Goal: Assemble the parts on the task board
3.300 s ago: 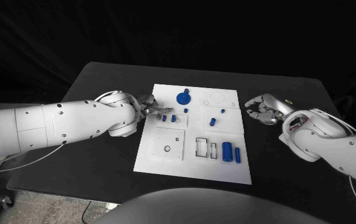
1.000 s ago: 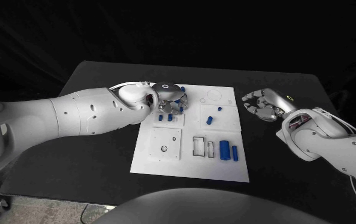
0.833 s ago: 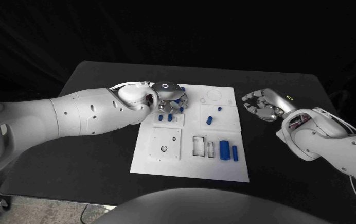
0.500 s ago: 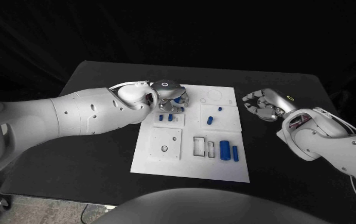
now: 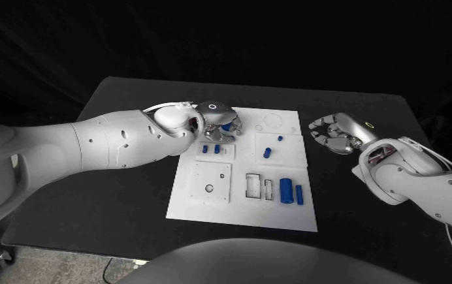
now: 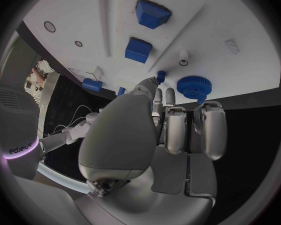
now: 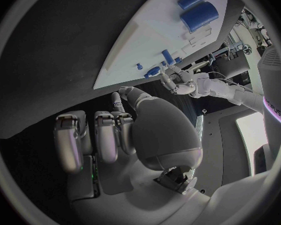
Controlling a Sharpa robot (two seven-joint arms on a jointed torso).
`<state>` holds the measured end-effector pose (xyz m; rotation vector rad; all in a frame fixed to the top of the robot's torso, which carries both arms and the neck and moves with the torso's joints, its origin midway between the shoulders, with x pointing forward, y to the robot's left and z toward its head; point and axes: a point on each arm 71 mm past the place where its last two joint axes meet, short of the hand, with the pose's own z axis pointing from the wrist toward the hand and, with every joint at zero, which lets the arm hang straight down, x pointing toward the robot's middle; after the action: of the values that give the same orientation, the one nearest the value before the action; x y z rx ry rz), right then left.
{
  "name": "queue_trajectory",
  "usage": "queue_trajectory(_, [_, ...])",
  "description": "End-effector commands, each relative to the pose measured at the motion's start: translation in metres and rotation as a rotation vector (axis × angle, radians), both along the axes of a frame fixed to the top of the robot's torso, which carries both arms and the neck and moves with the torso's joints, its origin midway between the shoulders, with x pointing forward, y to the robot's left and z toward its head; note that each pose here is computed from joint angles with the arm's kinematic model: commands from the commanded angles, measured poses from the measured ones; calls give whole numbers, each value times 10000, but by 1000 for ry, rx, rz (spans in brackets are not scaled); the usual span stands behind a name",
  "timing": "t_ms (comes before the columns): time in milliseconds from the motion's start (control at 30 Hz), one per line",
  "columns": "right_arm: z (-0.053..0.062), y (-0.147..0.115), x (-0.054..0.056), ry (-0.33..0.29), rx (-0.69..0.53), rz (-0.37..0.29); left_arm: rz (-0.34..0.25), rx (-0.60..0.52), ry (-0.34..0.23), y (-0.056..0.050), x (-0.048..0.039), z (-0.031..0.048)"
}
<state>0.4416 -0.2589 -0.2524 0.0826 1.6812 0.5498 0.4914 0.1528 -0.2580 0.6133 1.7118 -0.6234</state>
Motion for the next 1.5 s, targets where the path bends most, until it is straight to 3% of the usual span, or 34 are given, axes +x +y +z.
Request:
queue_trajectory(33, [-6, 4, -3, 8, -8, 5, 10, 25, 35, -11, 6, -38])
queue_trajectory(533, [-4, -7, -6, 8, -9, 3, 27, 47, 57, 29, 26, -120])
queue_trajectory(833, [-4, -8, -5, 7, -8, 2, 9, 16, 39, 18, 12, -114])
queue_trajectory(1200, [-7, -11, -2, 8, -5, -1, -12, -52, 16, 36, -11, -68])
queue_trajectory(1367, [-10, -12, 3, 8, -5, -2, 15, -79, 2, 133, -11, -10])
queue_trajectory(1500, [-16, -10, 11, 8, -6, -2, 48, -102, -5, 236, 9, 95])
